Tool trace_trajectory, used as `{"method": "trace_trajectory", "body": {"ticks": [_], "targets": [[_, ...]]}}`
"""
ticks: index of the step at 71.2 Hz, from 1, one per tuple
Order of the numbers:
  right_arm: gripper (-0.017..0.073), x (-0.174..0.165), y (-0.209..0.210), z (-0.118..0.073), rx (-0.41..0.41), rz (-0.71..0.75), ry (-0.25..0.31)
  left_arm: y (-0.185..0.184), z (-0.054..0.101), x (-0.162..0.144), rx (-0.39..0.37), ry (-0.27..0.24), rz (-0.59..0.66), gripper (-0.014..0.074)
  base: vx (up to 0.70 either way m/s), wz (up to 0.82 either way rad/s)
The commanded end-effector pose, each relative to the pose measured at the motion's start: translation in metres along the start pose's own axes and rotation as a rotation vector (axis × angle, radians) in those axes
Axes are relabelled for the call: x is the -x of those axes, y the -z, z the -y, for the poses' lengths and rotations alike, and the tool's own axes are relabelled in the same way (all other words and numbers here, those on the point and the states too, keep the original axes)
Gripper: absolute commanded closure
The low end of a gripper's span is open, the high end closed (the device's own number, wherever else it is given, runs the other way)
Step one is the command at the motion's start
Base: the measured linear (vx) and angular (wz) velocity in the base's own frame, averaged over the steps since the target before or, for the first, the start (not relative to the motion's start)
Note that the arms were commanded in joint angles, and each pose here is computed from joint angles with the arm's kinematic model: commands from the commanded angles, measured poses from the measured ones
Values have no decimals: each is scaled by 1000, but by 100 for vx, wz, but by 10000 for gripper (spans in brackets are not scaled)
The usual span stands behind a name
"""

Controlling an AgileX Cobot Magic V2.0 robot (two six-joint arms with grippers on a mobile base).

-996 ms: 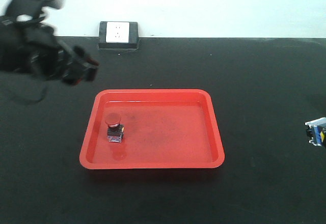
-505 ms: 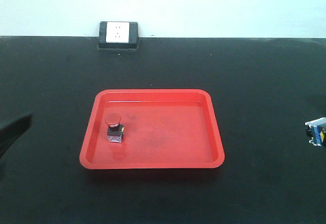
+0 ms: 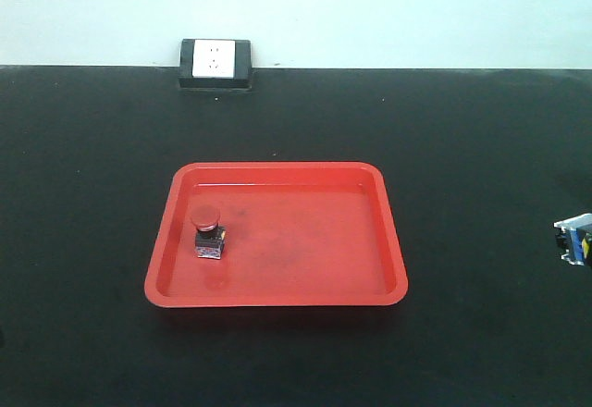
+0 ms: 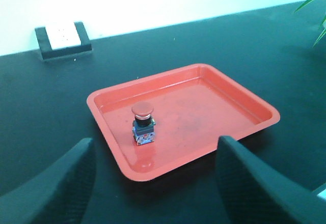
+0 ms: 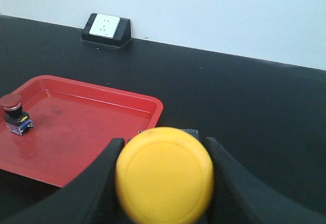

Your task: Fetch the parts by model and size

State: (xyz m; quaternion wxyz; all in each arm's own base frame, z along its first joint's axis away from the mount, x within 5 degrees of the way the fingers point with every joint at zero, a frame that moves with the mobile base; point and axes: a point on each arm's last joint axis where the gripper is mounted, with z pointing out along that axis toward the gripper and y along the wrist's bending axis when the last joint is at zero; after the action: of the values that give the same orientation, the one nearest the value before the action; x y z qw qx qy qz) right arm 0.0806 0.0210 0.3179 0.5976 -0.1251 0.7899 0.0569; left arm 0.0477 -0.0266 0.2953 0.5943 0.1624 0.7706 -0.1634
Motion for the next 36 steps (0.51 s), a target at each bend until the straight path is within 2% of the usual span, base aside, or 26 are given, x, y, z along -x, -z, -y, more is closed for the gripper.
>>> {"method": "trace_trajectory", "body": {"ticks": [1, 36], "targets": [[564, 16, 3, 2, -20, 100, 10, 7, 1, 15, -14, 16, 136, 111, 0, 0], [564, 16, 3, 2, -20, 100, 10, 7, 2, 14, -21, 29, 136, 111, 0, 0]]}}
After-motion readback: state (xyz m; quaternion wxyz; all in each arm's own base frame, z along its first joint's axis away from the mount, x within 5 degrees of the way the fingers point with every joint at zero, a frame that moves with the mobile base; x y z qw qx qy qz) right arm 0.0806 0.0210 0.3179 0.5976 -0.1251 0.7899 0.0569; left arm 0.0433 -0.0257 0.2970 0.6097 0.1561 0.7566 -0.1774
